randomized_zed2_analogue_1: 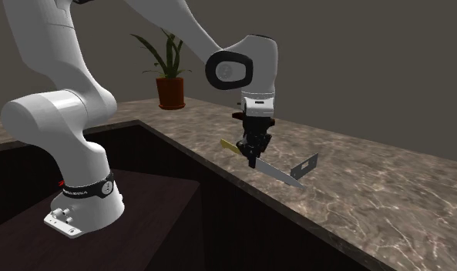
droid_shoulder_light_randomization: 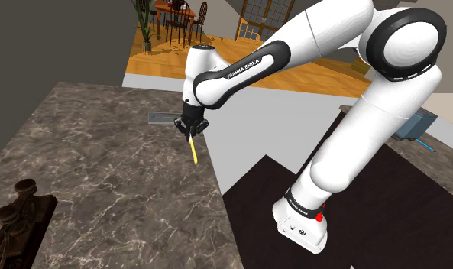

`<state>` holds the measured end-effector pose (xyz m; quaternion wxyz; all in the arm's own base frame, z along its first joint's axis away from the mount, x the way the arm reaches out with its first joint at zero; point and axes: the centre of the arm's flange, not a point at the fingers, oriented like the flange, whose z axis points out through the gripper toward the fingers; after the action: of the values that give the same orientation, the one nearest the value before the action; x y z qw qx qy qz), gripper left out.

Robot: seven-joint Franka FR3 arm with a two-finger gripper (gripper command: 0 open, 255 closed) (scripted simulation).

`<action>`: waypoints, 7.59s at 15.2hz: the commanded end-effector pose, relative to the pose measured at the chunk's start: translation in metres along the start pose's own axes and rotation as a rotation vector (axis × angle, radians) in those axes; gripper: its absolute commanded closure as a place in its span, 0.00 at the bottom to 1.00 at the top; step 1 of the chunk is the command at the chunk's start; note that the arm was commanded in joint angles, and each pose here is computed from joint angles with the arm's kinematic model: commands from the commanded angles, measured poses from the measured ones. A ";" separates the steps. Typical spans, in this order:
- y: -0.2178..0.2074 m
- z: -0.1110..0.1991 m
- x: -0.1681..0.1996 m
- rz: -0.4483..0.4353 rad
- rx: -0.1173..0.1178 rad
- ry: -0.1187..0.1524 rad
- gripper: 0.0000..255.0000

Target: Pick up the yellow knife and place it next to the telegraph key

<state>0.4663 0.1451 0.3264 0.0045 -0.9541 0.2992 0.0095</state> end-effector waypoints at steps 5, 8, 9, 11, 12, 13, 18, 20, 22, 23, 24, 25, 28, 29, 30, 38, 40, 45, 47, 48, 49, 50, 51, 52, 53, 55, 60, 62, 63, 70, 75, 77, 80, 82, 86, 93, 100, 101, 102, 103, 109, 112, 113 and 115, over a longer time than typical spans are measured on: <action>0.000 -0.005 0.000 0.000 0.000 0.000 1.00; 0.000 -0.021 0.000 0.000 0.000 0.000 1.00; 0.000 -0.026 -0.001 0.000 0.000 0.000 1.00; 0.000 -0.037 -0.001 0.000 0.000 0.000 1.00; 0.000 -0.042 -0.001 0.000 0.000 0.000 1.00; 0.000 -0.047 -0.001 0.000 0.000 0.000 1.00; 0.000 -0.074 -0.002 0.000 0.000 0.000 1.00; 0.000 -0.084 -0.002 0.000 0.000 0.000 1.00; 0.000 -0.095 -0.002 0.000 0.000 0.000 1.00; 0.000 -0.100 -0.002 0.000 0.000 0.000 1.00; 0.000 -0.105 -0.002 0.000 0.000 0.000 1.00; 0.000 -0.111 -0.002 0.000 0.000 0.000 1.00; 0.000 -0.127 -0.003 0.000 0.000 0.000 1.00; 0.000 -0.132 -0.003 0.000 0.000 0.000 1.00; 0.000 -0.137 -0.003 0.000 0.000 0.000 1.00; -0.021 -0.168 -0.021 0.000 0.000 0.000 1.00; -0.041 -0.168 -0.038 0.000 0.000 0.000 1.00; -0.091 -0.167 -0.080 0.000 0.000 0.000 1.00; -0.111 -0.167 -0.097 0.000 0.000 0.000 1.00; -0.121 -0.167 -0.106 0.000 0.000 0.000 1.00; -0.131 -0.166 -0.115 0.000 0.000 0.000 1.00; -0.141 -0.166 -0.123 0.000 0.000 0.000 1.00; -0.152 -0.166 -0.132 0.000 0.000 0.000 1.00; -0.162 -0.166 -0.140 0.000 0.000 0.000 1.00; -0.172 -0.166 -0.149 0.000 0.000 0.000 1.00; -0.192 -0.165 -0.166 0.000 0.000 0.000 1.00; -0.236 -0.165 -0.203 0.000 0.000 0.000 1.00; -0.236 -0.154 -0.203 0.000 0.000 0.000 1.00; -0.236 -0.149 -0.203 0.000 0.000 0.000 1.00; -0.235 -0.112 -0.202 0.000 0.000 0.000 1.00; -0.235 -0.086 -0.201 0.000 0.000 0.000 1.00; -0.235 -0.075 -0.201 0.000 0.000 0.000 1.00; -0.235 -0.059 -0.201 0.000 0.000 0.000 1.00; -0.235 -0.049 -0.200 0.000 0.000 0.000 1.00; -0.235 -0.027 -0.200 0.000 0.000 0.000 1.00; -0.235 -0.007 -0.200 0.000 0.000 0.000 1.00; -0.235 -0.007 -0.200 0.000 0.000 0.000 0.00; -0.235 -0.007 -0.200 0.000 0.000 0.000 0.00; -0.235 -0.007 -0.200 0.000 0.000 0.000 0.00; -0.235 -0.007 -0.200 0.000 0.000 0.000 0.00; -0.235 -0.057 -0.200 0.000 0.000 0.000 0.00; -0.235 -0.057 -0.200 0.000 0.000 0.000 0.00; -0.235 -0.057 -0.200 0.000 0.000 0.000 0.00; -0.235 -0.057 -0.200 0.000 0.000 0.000 0.00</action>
<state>0.4377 0.4513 0.3883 0.0045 -0.9541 0.2992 0.0096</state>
